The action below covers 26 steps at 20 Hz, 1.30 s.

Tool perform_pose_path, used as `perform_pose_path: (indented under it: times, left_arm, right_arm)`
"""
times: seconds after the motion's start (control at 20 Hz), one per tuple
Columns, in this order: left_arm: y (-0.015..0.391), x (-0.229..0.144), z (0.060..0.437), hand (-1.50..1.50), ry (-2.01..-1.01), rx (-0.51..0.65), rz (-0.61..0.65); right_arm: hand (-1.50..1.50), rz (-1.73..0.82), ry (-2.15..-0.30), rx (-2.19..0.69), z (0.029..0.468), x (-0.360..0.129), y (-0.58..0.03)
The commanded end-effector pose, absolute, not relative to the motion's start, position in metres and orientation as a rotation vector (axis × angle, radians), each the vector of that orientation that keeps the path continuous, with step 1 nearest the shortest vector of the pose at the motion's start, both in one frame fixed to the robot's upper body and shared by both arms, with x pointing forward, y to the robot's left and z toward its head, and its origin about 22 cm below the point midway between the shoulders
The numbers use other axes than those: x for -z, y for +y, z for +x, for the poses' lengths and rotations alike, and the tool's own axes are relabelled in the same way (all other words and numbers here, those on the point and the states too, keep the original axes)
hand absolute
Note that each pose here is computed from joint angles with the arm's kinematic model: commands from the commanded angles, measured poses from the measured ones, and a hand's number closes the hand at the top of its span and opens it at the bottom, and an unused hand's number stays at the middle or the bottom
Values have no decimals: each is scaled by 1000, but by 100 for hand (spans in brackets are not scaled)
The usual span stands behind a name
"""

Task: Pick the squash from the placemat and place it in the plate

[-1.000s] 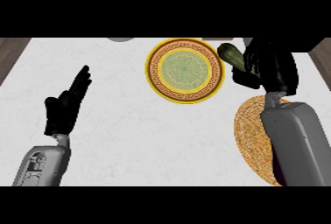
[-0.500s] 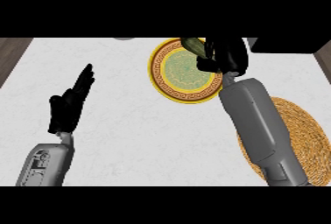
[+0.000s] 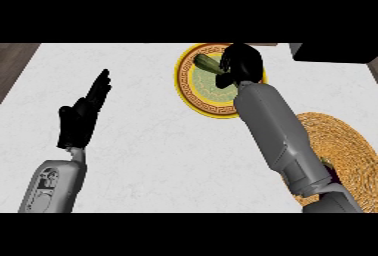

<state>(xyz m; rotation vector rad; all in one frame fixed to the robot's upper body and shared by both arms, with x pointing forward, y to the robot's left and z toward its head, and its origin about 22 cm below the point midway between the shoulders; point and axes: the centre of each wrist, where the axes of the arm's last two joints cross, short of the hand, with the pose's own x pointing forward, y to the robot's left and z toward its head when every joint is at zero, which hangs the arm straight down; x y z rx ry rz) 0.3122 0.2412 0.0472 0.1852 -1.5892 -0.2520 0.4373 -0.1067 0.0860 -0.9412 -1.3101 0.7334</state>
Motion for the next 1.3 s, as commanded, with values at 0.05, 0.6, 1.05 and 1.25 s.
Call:
perform_pose_path:
  times: [0.05,0.6,1.05,1.25]
  left_arm:
    - [244,-60,320,0,-1605,275,171]
    - [238,-50,314,0,-1589,271,167]
    - [264,-43,298,0,-1560,220,215]
    - [264,-41,297,0,-1555,205,241]
  right_arm:
    - [-150,-835,-1242,-631,439,-65,-104]
    - [-150,-668,-1521,-262,444,-70,-117]
    - [-150,-699,-1558,70,441,-66,-180]
    - [-150,-698,-1571,106,430,-62,-248]
